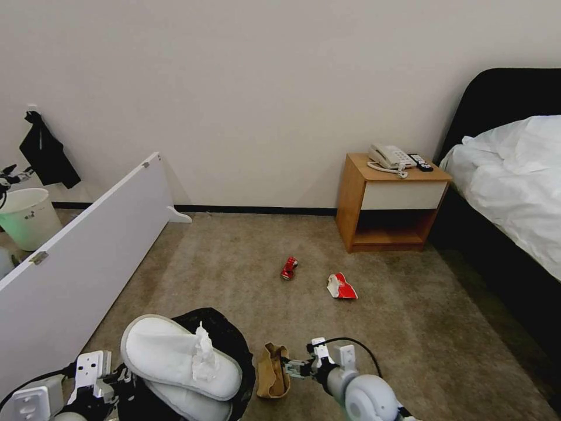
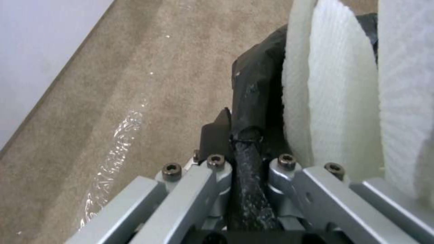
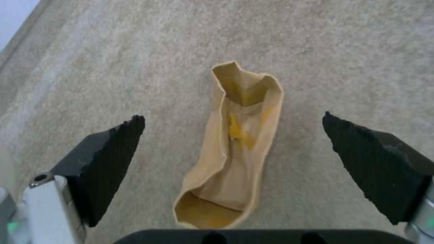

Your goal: Pick up the trash bin, then pick up the garbage from the floor and place it into the trash bin.

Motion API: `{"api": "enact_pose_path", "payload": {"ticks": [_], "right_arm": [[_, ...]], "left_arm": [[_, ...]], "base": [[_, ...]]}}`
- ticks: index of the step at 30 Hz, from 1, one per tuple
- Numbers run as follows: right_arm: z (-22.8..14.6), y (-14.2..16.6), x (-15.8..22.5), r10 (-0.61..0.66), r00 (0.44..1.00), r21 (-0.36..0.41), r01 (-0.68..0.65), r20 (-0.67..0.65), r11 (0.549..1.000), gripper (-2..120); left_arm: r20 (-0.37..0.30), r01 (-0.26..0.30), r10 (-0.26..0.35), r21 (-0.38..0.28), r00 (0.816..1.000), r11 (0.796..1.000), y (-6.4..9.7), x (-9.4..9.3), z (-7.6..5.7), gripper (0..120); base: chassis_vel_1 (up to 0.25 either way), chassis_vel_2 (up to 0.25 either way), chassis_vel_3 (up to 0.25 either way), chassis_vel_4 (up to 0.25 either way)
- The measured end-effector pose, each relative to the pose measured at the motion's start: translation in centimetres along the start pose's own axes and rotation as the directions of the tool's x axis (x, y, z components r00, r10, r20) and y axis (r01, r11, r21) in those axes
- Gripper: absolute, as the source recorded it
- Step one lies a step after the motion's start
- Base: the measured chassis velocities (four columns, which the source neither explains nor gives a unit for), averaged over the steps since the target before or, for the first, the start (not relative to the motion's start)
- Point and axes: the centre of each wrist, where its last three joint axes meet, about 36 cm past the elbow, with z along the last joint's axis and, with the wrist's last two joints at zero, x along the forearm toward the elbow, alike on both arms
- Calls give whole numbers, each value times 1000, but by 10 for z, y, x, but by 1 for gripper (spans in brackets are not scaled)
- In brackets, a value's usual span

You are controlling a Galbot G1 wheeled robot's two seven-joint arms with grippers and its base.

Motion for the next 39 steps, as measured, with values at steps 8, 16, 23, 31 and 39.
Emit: {"api": "enact_pose_path", "payload": {"ticks": [8, 16, 23, 31, 39], "right_arm": [[-3, 10, -28, 30, 998, -24, -31, -50, 999, 100], [-6, 8, -43, 84, 994, -20, -86, -70, 996, 100], [-14, 4, -47, 113, 991, -19, -114, -68, 993, 100], [-25, 5, -56, 116, 991, -22, -117, -61, 993, 100], [-35, 6, -68, 115, 991, -21, -116, -70, 993, 100]], "left_arm": [[0, -2, 2, 1, 1000, 1000, 0, 0, 0, 4], [0, -2, 2, 1, 1000, 1000, 0, 0, 0, 4], [1, -4, 4, 1, 1000, 1000, -1, 0, 0, 4], [-1, -5, 5, 1, 1000, 1000, -1, 0, 0, 4], [0, -6, 6, 1, 1000, 1000, -1, 0, 0, 4]], "base": [[0, 0, 0, 0], [0, 0, 0, 0], [0, 0, 0, 0], [0, 0, 0, 0], [0, 0, 0, 0]]}}
